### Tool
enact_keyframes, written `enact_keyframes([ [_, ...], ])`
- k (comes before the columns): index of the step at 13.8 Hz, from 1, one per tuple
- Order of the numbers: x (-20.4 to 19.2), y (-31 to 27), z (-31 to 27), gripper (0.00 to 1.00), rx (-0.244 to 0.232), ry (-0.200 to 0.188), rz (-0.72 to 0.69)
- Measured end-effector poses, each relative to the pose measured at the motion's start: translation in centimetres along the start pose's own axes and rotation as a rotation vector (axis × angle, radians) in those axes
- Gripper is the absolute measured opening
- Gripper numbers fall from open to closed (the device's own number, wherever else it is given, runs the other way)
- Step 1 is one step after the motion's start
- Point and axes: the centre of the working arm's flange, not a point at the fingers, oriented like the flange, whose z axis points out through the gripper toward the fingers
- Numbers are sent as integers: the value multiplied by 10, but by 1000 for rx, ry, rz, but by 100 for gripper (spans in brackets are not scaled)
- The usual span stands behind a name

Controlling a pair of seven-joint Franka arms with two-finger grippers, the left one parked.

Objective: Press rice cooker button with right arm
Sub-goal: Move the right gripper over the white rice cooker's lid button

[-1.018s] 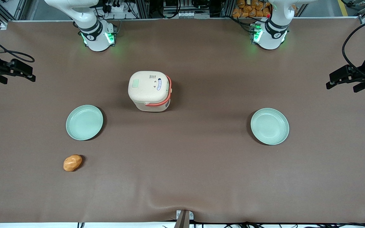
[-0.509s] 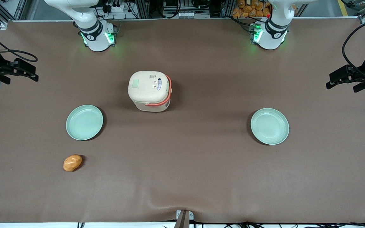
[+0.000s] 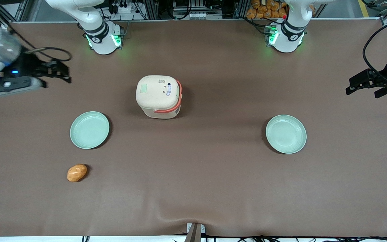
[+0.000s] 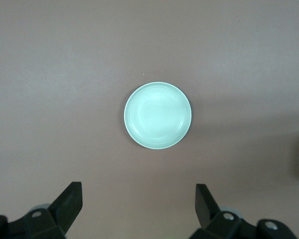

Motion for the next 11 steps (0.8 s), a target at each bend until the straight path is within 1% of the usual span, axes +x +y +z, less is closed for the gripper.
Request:
enact_keyframes([
  [3,5,-64,28,37,-16,-55,3],
  [4,6,-88,39,33,-26,-73,15],
  [5,6,-111,51,33,-36,-88,25],
  [6,6,-130,64,28,-46,-100,27],
  [7,6,-145,77,27,-52,-106,23],
  [9,7,-158,102,25,-60,-120,11],
  [10,6,-161,112,19,-62,-129,8],
  [11,5,-163,122,19,-60,-138,4],
])
